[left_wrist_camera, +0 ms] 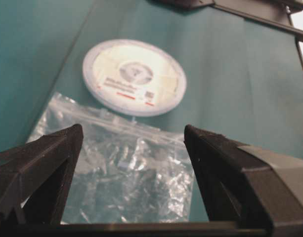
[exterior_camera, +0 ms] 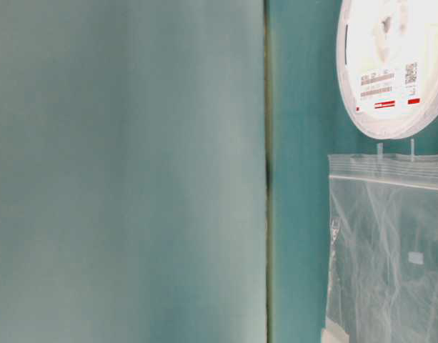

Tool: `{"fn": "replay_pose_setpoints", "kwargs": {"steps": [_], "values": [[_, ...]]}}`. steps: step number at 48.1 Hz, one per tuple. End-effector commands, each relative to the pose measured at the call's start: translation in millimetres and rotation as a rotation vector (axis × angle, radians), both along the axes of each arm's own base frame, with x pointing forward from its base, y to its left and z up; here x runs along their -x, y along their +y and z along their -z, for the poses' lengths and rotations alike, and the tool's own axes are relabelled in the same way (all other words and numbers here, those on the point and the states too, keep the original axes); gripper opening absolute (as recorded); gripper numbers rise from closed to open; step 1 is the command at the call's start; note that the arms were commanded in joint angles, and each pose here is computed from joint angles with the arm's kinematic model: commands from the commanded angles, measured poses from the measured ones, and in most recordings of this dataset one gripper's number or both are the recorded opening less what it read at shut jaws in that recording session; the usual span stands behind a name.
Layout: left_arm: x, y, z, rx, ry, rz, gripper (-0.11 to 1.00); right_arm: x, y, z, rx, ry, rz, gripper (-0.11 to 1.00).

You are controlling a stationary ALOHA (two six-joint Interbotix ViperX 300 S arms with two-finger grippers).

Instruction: Take out the reel from the clear zip bag.

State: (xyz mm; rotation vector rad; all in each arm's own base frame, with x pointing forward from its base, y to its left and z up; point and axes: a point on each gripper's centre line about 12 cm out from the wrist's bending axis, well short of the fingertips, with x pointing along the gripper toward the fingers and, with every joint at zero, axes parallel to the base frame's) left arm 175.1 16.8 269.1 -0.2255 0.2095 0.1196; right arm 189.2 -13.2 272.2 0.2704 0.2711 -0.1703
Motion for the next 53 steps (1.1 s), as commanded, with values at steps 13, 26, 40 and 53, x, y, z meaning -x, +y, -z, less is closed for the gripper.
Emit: {"fn": "replay_pose_setpoints", "kwargs": {"steps": [13,26,40,53], "values": [[-1.9,0.5,-9.9,-0.004,-0.024,-0.002,0.89,-1.1,0.6,-3.0,0.004,-0.008,-0.005,0.86],[-1.9,0.2,-10.1,-0.004,-0.026,0.000,0.89,-1.3,0.9,-1.8,0.005,-0.007,-0.009,0.86],[-2.3,0.5,-8.9,-0.004,-0.021,-0.002,0.89,-2.0,3.0,-2.8,0.001,-0.023,-0.025,0.86],[-1.9,0.5,-9.9,-0.005,-0.024,-0.001,0.89,-1.6,3.1,-1.9,0.004,-0.023,-0.027,0.86]]}}
